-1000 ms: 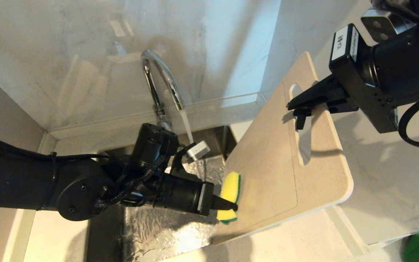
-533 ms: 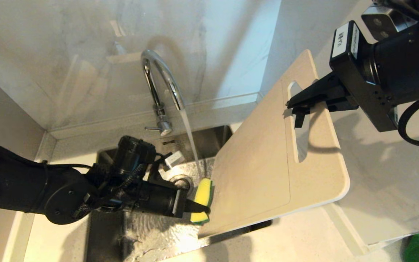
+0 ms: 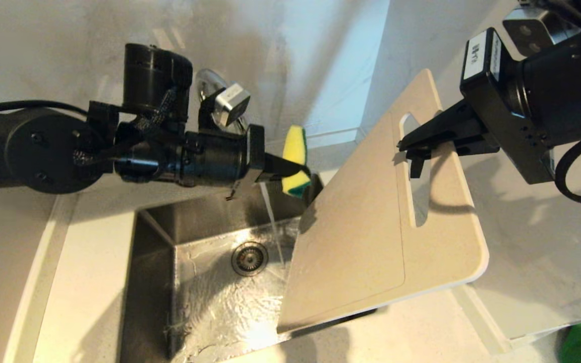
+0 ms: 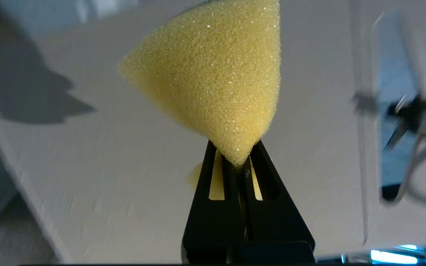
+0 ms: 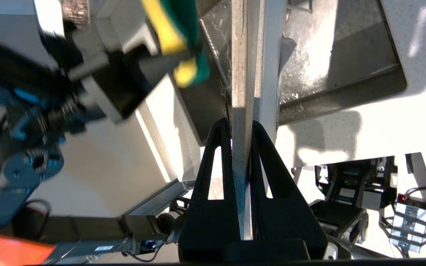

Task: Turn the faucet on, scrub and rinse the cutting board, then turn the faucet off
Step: Scrub the cutting board underwater

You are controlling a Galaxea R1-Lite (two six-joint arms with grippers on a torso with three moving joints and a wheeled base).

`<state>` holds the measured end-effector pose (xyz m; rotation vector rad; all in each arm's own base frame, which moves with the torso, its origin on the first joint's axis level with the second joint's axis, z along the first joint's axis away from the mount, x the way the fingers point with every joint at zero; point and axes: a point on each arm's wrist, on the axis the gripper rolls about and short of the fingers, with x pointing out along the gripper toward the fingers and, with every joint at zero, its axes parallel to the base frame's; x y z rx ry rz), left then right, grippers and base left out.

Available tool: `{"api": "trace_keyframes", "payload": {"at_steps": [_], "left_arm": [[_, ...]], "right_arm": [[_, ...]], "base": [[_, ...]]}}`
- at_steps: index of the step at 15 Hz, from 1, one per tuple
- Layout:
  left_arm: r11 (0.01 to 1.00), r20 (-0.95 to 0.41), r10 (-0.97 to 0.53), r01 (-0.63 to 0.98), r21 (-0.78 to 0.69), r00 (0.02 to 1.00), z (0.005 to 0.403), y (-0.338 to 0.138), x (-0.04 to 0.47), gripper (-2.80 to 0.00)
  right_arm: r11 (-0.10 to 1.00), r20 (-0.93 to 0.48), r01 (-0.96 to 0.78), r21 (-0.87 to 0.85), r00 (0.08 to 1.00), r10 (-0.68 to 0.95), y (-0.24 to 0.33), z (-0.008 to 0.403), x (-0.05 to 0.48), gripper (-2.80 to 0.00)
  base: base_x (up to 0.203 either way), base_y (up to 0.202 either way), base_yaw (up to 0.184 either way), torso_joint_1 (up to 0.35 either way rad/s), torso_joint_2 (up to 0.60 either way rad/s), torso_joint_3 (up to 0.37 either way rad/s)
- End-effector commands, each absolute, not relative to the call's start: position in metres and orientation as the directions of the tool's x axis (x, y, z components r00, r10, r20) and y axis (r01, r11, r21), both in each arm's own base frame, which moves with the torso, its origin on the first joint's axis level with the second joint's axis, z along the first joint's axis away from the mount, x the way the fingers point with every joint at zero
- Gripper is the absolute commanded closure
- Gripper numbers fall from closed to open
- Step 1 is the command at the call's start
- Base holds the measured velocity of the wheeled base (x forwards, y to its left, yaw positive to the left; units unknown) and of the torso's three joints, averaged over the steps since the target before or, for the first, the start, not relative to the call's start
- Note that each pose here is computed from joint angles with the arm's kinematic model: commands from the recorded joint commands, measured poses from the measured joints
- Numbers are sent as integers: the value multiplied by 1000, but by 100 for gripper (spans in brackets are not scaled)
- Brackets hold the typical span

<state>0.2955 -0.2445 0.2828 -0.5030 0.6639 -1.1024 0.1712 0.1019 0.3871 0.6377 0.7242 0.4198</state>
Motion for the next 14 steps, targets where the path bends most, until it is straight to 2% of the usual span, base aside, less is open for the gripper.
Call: {"api": "trace_keyframes", "payload": {"at_steps": [1, 6, 10, 14], "left_arm": [[346, -216, -937, 661, -666, 273, 279, -275, 316, 0], [305, -237, -952, 672, -674, 194, 253, -327, 317, 0], [313, -262, -948, 661, -682, 179, 242, -333, 316, 0], [365, -324, -928, 630, -685, 186, 224, -321, 319, 0]], "right_arm": [[727, -470, -141, 672, 678, 566, 100, 389, 168, 0], [719, -454, -155, 677, 681, 574, 97, 392, 161, 0], [717, -445, -161, 678, 686, 576, 96, 394, 159, 0], [718, -448, -158, 678, 686, 574, 96, 393, 160, 0]], "base": [[0, 0, 0, 0, 0, 0], [0, 0, 0, 0, 0, 0], [0, 0, 0, 0, 0, 0], [0, 0, 0, 0, 0, 0]]}}
